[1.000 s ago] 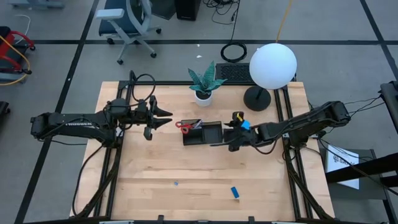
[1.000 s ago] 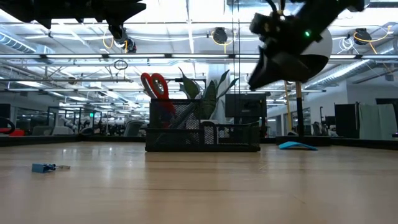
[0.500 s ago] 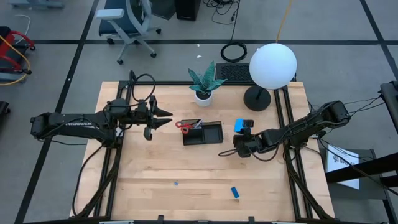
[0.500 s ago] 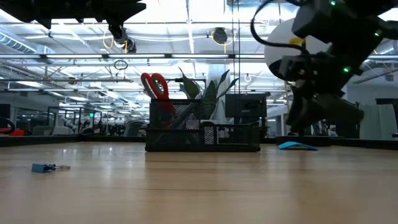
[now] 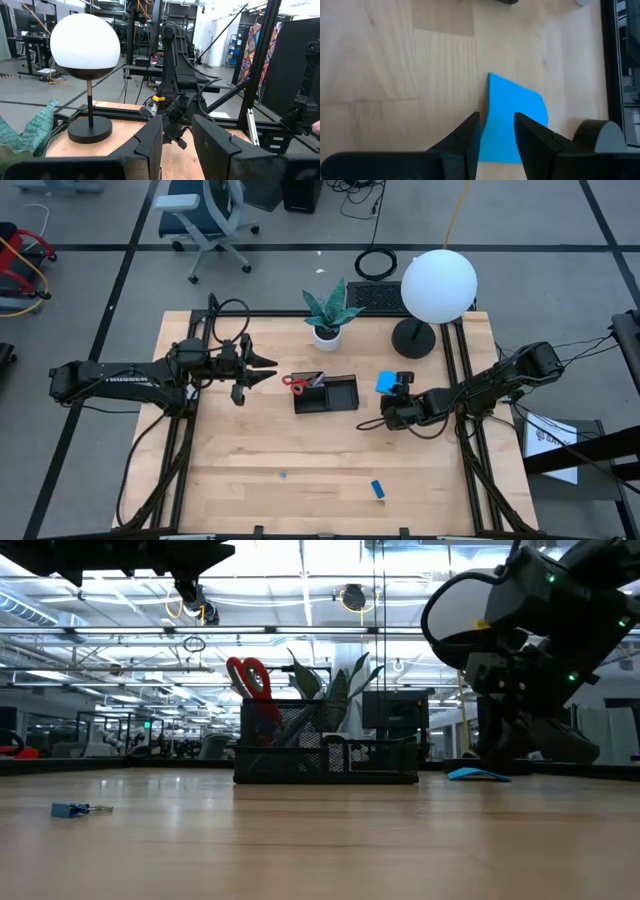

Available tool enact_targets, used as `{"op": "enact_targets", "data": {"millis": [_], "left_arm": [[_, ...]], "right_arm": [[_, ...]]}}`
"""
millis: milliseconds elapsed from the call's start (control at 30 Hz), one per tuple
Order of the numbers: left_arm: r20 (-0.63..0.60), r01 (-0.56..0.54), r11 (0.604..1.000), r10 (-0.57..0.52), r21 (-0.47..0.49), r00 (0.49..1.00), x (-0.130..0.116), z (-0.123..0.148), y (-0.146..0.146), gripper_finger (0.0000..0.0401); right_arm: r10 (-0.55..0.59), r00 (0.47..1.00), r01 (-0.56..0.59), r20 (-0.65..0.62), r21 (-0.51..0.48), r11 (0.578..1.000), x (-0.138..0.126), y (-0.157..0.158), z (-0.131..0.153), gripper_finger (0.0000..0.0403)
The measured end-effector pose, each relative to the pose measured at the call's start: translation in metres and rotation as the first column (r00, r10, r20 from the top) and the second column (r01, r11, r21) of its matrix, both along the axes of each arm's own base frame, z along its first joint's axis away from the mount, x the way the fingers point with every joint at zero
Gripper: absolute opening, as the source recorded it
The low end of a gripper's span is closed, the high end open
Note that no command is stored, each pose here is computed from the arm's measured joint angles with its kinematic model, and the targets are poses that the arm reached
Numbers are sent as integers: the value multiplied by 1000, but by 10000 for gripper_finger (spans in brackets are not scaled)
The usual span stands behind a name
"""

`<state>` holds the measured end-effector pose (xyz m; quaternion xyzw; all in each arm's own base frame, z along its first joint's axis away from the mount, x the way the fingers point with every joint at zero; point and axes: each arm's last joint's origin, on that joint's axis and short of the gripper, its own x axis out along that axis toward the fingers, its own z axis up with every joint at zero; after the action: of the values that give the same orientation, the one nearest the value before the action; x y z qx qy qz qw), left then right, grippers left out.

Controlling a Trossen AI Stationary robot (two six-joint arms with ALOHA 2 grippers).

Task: Pick and place office supplies into organizer
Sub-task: Put the blue sticky notes into the right section of the desk organizer

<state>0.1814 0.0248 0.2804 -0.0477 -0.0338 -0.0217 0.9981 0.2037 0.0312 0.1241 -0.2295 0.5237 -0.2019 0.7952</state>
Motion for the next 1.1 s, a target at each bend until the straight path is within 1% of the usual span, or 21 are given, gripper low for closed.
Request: {"op": "enact_targets", "data": {"millis": [233,500,700,800,867,933,1000,1033,1100], "left_arm": [[0,0,1000,0,0,1000,0,0,0,113],[0,0,1000,0,-1,1000,0,0,0,113],[1,0,1000,0,-1,1000,0,0,0,113],[1,0,1000,0,-1,1000,0,0,0,113],[0,0,1000,0,0,1000,0,0,0,113],[1,0,1000,0,-1,1000,0,0,0,113],[1,0,1000,0,0,1000,0,0,0,113],[1,0,1000,0,-1,1000,0,0,0,113],[2,0,1000,0,0,1000,0,0,0,113]], "right_arm": [[-20,1000,20,1,2,1000,-1,-5,-3,109],[-7,1000,7,17,7,1000,1,-5,-2,109],[-3,1000,3,-19,-3,1000,3,-5,-11,109],[3,998,-5,-61,-47,999,4,-5,-18,109],[-20,998,14,-66,-90,996,6,-8,-22,109],[-36,996,27,-82,-102,994,7,-12,-25,108],[-61,993,51,-99,-102,993,7,-17,-28,96],[-74,991,64,-108,-97,993,7,-19,-30,82],[-73,988,64,-134,-69,996,6,-22,-32,37]]}}
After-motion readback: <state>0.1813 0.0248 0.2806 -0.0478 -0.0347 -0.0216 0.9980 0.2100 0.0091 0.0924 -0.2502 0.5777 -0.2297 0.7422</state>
